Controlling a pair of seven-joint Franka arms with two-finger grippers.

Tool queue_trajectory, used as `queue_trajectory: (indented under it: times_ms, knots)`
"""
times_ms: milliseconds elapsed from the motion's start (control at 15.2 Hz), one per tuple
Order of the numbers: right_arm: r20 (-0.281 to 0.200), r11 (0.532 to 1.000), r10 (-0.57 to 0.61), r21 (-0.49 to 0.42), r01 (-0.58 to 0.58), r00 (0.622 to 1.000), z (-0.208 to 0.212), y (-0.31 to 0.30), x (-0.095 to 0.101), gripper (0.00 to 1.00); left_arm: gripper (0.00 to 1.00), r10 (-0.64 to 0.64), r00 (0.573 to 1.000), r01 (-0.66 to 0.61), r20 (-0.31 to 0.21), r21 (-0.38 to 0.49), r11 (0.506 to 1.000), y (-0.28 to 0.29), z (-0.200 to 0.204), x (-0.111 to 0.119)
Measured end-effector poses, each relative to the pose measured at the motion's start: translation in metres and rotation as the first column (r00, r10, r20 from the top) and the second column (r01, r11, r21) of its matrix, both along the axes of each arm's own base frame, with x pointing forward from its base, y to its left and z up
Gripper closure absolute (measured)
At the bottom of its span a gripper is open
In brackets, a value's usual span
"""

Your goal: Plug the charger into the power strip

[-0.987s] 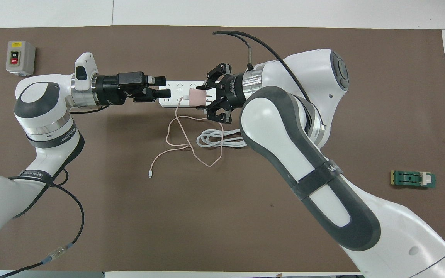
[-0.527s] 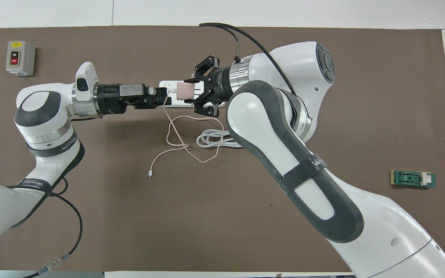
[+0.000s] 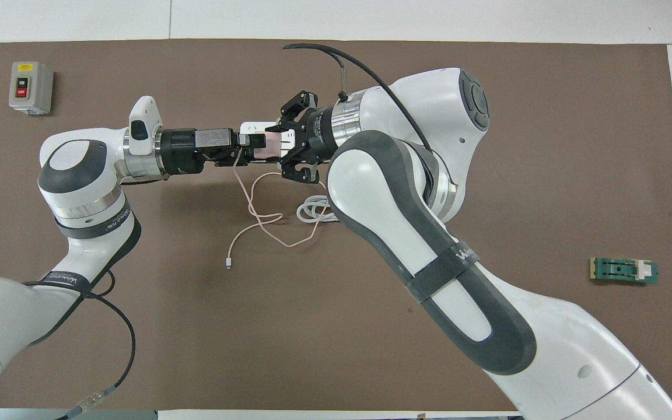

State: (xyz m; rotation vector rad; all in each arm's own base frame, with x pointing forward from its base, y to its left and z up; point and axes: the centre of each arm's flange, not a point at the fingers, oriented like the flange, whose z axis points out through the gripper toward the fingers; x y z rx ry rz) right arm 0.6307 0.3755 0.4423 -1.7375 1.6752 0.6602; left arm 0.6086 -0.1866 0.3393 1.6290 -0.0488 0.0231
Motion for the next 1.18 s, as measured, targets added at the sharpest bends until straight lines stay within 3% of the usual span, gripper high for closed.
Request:
queue_trajectory:
  times_ms: [1185]
  knots:
    - [-0.001,1.0,-0.005,-0.002,0.005,1.0,-0.0016,-0.0029,0.002,0.52,0.02,0.013,1.0,-0.013,0.02,-0.003,1.0,0.007,0.0093,0.003]
